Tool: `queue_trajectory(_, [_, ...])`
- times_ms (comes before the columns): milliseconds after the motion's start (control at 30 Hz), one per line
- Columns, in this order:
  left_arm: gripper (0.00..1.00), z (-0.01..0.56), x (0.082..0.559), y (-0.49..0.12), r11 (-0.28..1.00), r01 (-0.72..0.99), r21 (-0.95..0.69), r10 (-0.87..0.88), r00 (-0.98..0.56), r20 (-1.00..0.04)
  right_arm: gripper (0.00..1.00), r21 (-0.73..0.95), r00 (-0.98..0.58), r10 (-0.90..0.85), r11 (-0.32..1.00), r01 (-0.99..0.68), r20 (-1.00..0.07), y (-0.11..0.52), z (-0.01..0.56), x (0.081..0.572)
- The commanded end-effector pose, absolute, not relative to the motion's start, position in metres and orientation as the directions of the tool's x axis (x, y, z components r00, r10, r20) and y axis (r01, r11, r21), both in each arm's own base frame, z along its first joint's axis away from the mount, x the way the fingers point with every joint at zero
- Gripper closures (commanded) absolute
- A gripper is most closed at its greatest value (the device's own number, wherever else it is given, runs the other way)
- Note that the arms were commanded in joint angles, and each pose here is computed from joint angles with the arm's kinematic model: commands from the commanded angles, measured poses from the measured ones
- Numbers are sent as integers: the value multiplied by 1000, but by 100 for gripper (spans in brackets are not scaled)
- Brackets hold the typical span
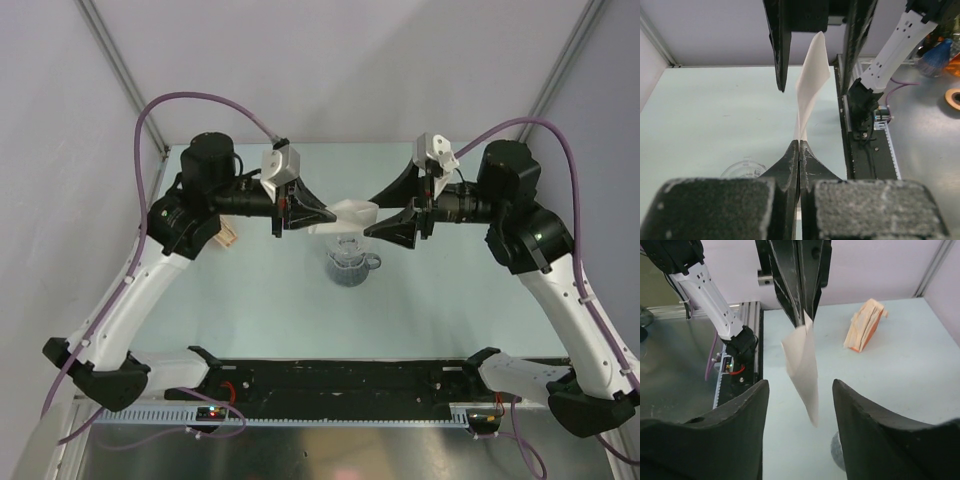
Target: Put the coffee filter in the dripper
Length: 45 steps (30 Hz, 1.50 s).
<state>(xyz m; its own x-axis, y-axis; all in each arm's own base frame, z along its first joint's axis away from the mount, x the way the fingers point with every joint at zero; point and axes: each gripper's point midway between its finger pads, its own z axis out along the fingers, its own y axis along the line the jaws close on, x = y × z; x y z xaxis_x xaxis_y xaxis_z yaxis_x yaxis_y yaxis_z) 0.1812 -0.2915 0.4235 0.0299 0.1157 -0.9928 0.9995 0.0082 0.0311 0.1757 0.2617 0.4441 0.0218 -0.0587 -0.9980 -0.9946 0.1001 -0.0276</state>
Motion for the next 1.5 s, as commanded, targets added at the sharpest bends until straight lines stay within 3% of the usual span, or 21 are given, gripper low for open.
queue_trajectory(0, [100, 445, 167, -291, -53, 999, 3, 72, 7, -997, 44, 55, -62, -102, 70, -996, -993, 259, 421, 169])
queue_trajectory(167, [100, 446, 166, -293, -64, 997, -31, 73, -27, -997, 59, 80, -87, -111, 61, -995, -990, 264, 414, 177])
queue_trajectory(367, [100, 445, 170, -295, -43, 996, -76, 79, -72, -994, 92, 100, -102, -106, 26, -995, -989, 268, 415, 177])
queue_trajectory(467, [100, 446, 174, -295, -25, 996, -90, 78, -88, -993, 99, 106, -107, -102, 20, -994, -989, 268, 416, 175])
queue_trajectory(533, [82, 448, 179, -294, -2, 995, -99, 76, -99, -992, 100, 114, -115, -94, 23, -993, -989, 269, 419, 176])
queue_trajectory(633, [33, 448, 184, -292, 27, 990, -137, 72, -138, -988, 100, 133, -135, -63, 37, -990, -989, 269, 427, 181])
queue_trajectory(667, [22, 447, 185, -291, 37, 988, -152, 72, -155, -985, 100, 152, -154, -50, 41, -987, -987, 269, 431, 181])
queue_trajectory(733, [8, 445, 187, -290, 54, 983, -178, 66, -181, -981, 100, 188, -189, -17, 50, -981, -982, 269, 438, 186])
queue_trajectory(800, [2, 443, 190, -290, 67, 976, -206, 57, -210, -976, 100, 214, -213, 17, 50, -976, -977, 270, 445, 188])
queue_trajectory(1100, [3, 454, 194, -297, 35, 944, -328, -16, -327, -945, 100, 255, -250, 80, 65, -965, -965, 274, 457, 196])
queue_trajectory(1233, [19, 458, 194, -301, 5, 924, -382, -53, -381, -923, 100, 257, -250, 96, 71, -964, -964, 275, 461, 198])
queue_trajectory(1400, [57, 465, 196, -300, -42, 909, -415, -120, -417, -901, 100, 253, -244, 106, 83, -964, -964, 273, 465, 198])
queue_trajectory(1467, [59, 465, 195, -299, -49, 910, -412, -119, -415, -902, 100, 253, -243, 111, 89, -963, -964, 272, 466, 198])
